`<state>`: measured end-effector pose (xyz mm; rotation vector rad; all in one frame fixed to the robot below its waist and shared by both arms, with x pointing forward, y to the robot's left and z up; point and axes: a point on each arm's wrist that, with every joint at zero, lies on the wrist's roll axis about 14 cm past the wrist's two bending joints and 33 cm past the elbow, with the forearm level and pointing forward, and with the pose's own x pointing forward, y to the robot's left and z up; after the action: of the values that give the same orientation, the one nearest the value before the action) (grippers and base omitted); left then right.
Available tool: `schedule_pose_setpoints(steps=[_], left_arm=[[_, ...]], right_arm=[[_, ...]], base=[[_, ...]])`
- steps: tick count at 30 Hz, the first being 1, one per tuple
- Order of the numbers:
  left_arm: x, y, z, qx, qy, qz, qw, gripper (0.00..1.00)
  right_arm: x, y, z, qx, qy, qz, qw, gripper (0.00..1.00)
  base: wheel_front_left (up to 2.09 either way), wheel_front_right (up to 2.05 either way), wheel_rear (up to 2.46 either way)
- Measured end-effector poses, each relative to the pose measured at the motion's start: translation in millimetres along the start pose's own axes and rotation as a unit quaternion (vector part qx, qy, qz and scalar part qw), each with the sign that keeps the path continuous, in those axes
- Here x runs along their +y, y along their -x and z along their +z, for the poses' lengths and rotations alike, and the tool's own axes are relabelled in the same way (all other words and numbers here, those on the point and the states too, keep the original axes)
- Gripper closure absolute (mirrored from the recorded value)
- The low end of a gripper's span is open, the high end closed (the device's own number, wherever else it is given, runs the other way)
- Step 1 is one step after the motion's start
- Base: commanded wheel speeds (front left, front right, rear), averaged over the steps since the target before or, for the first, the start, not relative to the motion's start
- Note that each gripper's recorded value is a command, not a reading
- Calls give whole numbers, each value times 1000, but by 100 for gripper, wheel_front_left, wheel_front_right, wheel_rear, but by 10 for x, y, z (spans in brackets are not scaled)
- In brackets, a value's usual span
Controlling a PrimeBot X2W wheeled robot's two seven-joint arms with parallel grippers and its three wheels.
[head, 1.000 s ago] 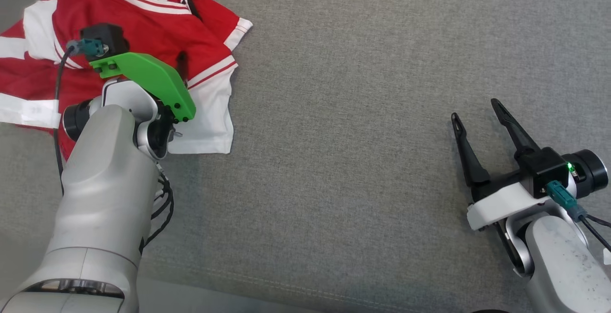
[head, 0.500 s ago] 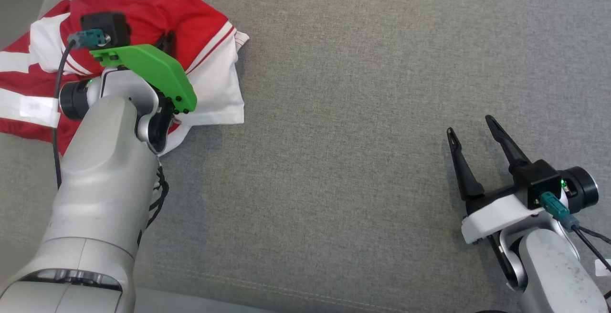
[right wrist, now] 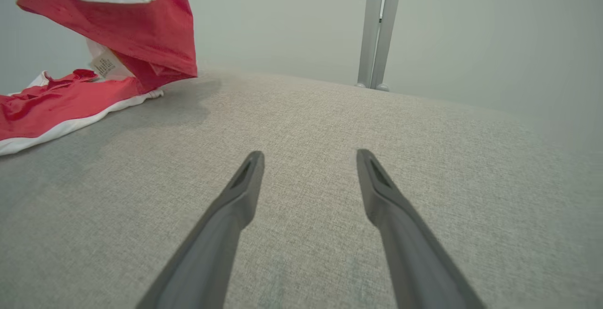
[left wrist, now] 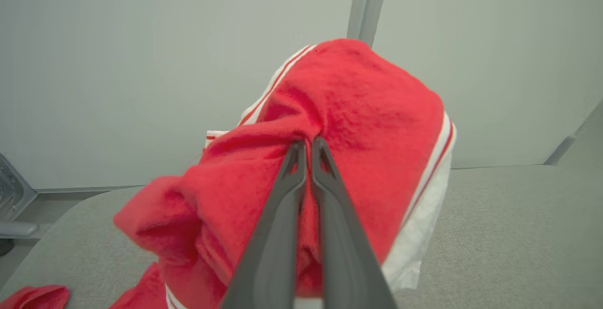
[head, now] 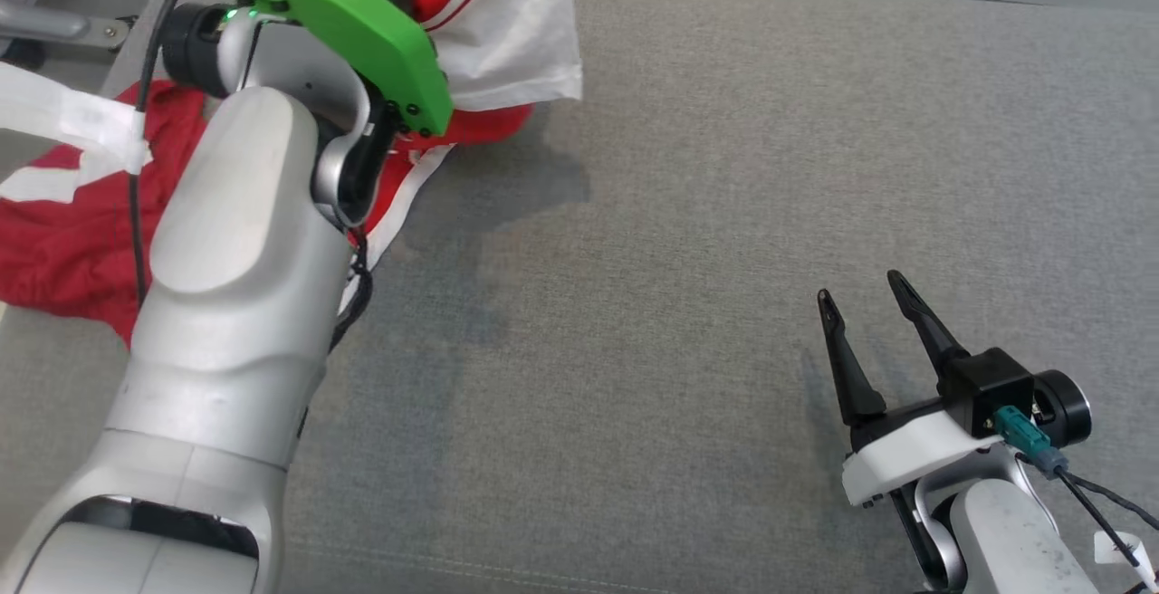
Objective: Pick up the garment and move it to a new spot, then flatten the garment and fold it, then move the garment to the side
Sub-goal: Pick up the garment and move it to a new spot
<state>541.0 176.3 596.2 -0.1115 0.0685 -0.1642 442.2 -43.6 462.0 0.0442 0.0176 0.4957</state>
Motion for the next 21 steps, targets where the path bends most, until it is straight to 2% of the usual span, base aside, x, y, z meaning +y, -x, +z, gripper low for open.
schedule_pose_setpoints(steps=[4,7,14,17,21], left_arm=[[-629,-15,164,-20,3,-84,996,100],[-1162,42,214,-25,11,-157,987,100],[-2346,399,0,7,49,-309,950,100],[-2618,484,-314,48,60,-331,941,100],[-2797,529,-890,126,63,-337,931,100]], right_arm=[[-118,129,86,-8,0,-27,1000,0],[-272,244,149,-14,3,-55,998,0],[-612,573,225,-21,2,-124,992,0],[-762,735,231,-20,3,-156,988,0],[-940,939,220,-16,1,-195,981,0]], base=[[0,0,0],[0,0,0],[0,0,0],[0,0,0],[0,0,0]])
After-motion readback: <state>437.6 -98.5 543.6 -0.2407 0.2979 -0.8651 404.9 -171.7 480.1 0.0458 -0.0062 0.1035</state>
